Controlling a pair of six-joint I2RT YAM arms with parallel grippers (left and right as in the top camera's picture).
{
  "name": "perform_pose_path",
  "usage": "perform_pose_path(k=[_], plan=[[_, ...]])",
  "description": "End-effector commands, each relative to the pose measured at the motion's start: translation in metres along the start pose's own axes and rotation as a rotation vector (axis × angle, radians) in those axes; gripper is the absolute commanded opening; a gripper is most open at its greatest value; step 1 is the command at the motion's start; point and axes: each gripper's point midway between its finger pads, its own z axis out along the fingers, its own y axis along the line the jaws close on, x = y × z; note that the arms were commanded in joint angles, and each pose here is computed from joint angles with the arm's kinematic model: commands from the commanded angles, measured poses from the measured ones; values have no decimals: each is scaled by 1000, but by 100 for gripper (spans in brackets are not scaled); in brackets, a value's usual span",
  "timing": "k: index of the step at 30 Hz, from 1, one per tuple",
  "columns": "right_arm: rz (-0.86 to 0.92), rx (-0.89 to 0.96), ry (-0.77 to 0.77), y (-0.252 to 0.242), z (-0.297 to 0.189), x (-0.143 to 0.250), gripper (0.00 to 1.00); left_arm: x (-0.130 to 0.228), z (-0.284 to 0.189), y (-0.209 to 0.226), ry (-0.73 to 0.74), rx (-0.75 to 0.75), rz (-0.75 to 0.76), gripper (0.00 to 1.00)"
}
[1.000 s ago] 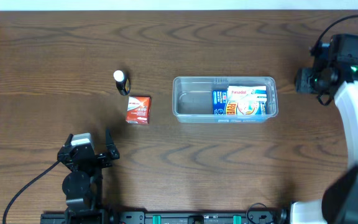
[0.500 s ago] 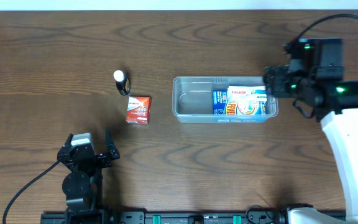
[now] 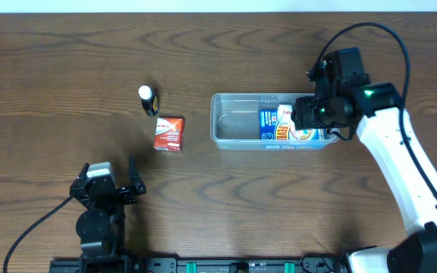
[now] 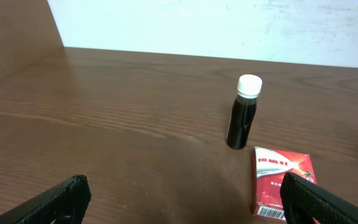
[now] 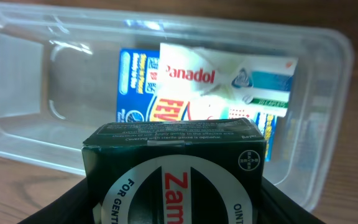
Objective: Pack container
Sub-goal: 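Lift the Zam-Buk tin and carry it over the container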
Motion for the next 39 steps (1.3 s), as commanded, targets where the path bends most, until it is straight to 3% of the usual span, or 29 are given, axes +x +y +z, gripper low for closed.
perform_pose_path(k=[1,15,25,39], plan=[[11,11,36,7,11,5,52,13,3,0,28,4,14,98],[9,122,106,-14,21,25,52,13,3,0,28,4,14,98],[8,127,72,-21,51,32,53,13,3,0,28,4,14,98],[29,218,59,-39,57,35,54,13,3,0,28,4,14,98]])
